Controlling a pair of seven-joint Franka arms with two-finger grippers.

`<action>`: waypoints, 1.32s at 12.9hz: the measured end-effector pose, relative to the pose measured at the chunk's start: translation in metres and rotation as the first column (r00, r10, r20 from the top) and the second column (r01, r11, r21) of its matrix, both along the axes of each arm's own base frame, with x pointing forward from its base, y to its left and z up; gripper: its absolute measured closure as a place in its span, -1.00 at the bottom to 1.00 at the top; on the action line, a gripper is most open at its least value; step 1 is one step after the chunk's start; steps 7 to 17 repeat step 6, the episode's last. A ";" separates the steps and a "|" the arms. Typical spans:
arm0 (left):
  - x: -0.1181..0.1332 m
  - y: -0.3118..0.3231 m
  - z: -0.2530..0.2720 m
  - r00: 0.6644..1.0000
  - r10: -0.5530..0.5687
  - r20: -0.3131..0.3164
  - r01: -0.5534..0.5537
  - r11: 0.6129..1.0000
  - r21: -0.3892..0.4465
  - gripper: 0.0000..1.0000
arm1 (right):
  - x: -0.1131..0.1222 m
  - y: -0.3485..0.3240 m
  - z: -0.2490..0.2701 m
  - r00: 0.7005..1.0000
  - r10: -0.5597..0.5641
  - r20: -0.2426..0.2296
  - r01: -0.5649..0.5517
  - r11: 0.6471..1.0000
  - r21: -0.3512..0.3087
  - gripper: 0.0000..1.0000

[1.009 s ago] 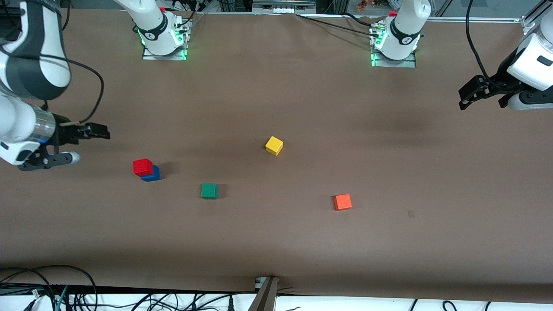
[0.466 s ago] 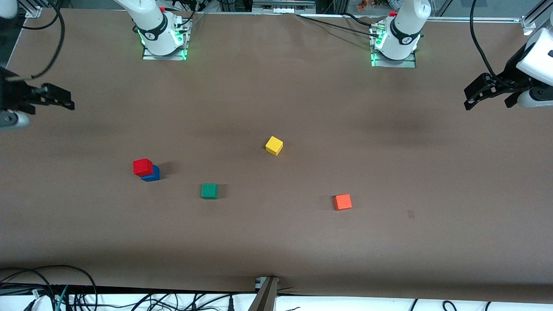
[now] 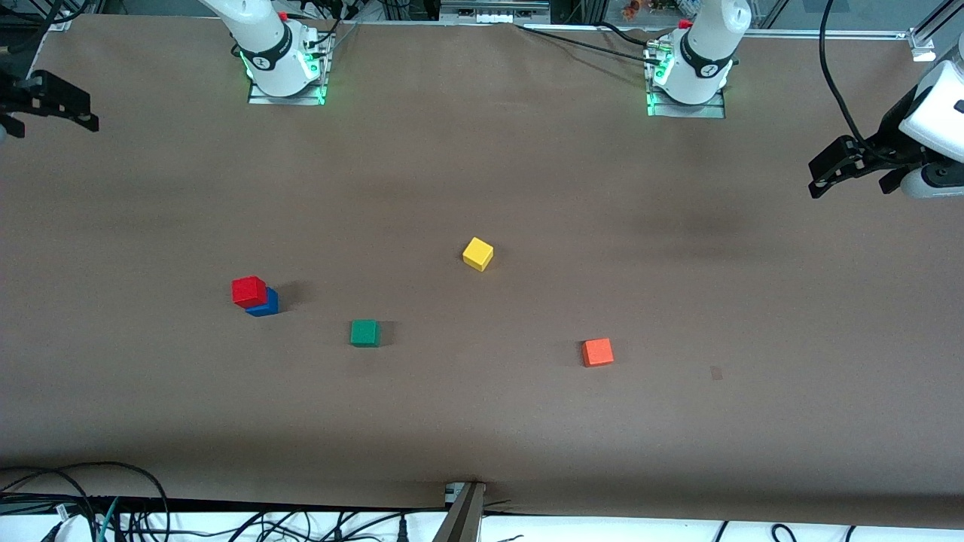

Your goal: Pass red block to right arm, stack on blue

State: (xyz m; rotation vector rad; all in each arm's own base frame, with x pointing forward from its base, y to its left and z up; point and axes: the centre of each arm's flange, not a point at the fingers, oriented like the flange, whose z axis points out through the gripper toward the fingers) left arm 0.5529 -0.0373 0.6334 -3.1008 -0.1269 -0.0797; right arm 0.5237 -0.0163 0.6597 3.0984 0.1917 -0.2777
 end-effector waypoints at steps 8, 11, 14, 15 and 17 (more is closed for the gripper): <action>0.003 0.017 -0.002 0.995 -0.101 -0.007 0.101 0.995 0.006 -1.00 | 0.011 0.002 -0.022 0.999 0.001 -0.042 -0.001 1.000 -0.003 -1.00; 0.003 0.017 -0.002 0.995 -0.101 -0.007 0.101 0.995 0.006 -1.00 | 0.011 0.002 -0.022 0.999 0.001 -0.042 -0.001 1.000 -0.003 -1.00; 0.003 0.017 -0.002 0.995 -0.101 -0.007 0.101 0.995 0.006 -1.00 | 0.011 0.002 -0.022 0.999 0.001 -0.042 -0.001 1.000 -0.003 -1.00; 0.003 0.017 -0.002 0.995 -0.101 -0.007 0.101 0.995 0.006 -1.00 | 0.011 0.002 -0.022 0.999 0.001 -0.042 -0.001 1.000 -0.003 -1.00; 0.003 0.017 -0.002 0.995 -0.101 -0.007 0.101 0.995 0.006 -1.00 | 0.011 0.002 -0.022 0.999 0.001 -0.042 -0.001 1.000 -0.003 -1.00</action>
